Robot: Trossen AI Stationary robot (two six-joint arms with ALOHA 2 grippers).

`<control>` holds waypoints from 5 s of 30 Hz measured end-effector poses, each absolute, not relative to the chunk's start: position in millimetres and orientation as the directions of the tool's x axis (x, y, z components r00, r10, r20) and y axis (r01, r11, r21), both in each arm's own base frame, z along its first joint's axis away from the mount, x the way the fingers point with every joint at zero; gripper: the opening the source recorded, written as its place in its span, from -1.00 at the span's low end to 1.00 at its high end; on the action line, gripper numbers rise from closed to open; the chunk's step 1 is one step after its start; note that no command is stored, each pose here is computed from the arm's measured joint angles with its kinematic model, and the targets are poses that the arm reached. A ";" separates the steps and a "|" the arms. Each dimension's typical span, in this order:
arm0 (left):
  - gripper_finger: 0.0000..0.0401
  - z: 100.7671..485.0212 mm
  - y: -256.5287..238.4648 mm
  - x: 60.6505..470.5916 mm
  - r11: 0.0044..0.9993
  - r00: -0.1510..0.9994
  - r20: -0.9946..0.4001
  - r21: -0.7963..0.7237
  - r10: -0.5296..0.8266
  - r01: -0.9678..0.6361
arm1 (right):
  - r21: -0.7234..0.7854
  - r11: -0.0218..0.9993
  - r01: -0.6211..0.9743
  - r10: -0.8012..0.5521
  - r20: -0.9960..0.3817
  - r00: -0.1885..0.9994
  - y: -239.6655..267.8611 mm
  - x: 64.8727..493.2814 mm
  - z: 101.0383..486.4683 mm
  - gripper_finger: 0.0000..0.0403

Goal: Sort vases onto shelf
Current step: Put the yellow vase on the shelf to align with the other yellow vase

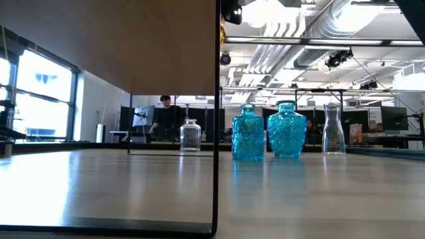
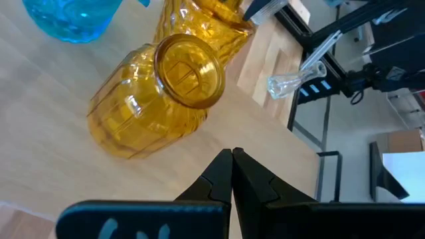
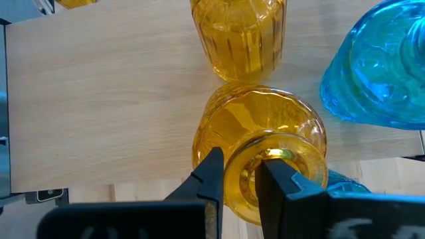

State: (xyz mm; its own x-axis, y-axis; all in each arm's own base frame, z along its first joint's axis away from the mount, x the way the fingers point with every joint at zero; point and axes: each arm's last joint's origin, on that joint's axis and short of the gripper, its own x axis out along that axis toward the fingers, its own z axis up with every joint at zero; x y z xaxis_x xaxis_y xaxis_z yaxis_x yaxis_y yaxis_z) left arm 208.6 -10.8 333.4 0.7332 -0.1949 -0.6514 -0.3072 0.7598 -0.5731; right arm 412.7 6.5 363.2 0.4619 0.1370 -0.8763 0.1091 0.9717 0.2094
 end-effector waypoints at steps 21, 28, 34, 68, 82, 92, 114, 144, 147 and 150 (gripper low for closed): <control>-1.00 327.8 -11.8 216.1 0.776 0.712 -0.667 -0.563 -0.222 -0.285 | 0.202 0.975 0.090 0.137 -0.873 0.468 6.8 413.9 362.7 -0.74; -1.00 327.7 -11.8 216.1 0.776 0.711 -0.667 -0.562 -0.222 -0.285 | 0.202 0.975 0.090 0.137 -0.872 0.470 6.8 414.2 362.9 -0.74; -1.00 327.7 -11.8 216.1 0.779 0.711 -0.667 -0.560 -0.222 -0.282 | 0.201 0.976 0.088 0.137 -0.872 0.470 6.8 414.2 362.9 -0.74; -1.00 330.4 -11.6 219.8 0.834 0.740 -0.636 -0.515 -0.217 -0.198 | 0.214 0.976 0.046 0.168 -0.867 0.468 7.7 414.2 363.0 -0.70; -1.00 330.4 -11.8 219.7 0.834 0.740 -0.636 -0.516 -0.219 -0.196 | 0.209 0.977 0.035 0.168 -0.866 0.471 8.1 414.3 363.3 -0.41; -1.00 330.3 -11.8 219.7 0.834 0.739 -0.637 -0.516 -0.219 -0.197 | 0.201 0.979 0.006 0.175 -0.863 0.475 12.8 413.5 366.3 -0.41; -1.00 330.2 -11.8 219.9 0.830 0.739 -0.637 -0.520 -0.219 -0.202 | 0.158 0.987 0.001 0.140 -0.877 0.460 18.5 415.2 364.3 -0.41; -1.00 330.3 -11.8 219.9 0.830 0.740 -0.636 -0.520 -0.219 -0.202 | 0.120 0.993 -0.016 0.115 -0.883 0.455 17.6 414.1 365.3 -0.41; -1.00 330.3 -11.8 219.9 0.830 0.740 -0.637 -0.520 -0.219 -0.202 | 0.118 0.993 -0.018 0.112 -0.873 0.475 18.6 411.9 373.7 -0.41; -1.00 330.2 -11.8 219.9 0.830 0.739 -0.637 -0.520 -0.219 -0.202 | 0.110 0.994 -0.016 0.104 -0.864 0.492 18.9 410.1 380.1 -0.41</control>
State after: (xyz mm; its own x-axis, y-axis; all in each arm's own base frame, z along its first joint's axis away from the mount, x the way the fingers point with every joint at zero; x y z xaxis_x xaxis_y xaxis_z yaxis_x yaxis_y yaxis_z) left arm 219.9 -11.8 330.2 0.7394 -0.2190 -0.6366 -0.2023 0.8297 -0.5203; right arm 410.1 18.9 380.1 0.4924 0.1035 -0.8642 -0.0158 0.9938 0.1101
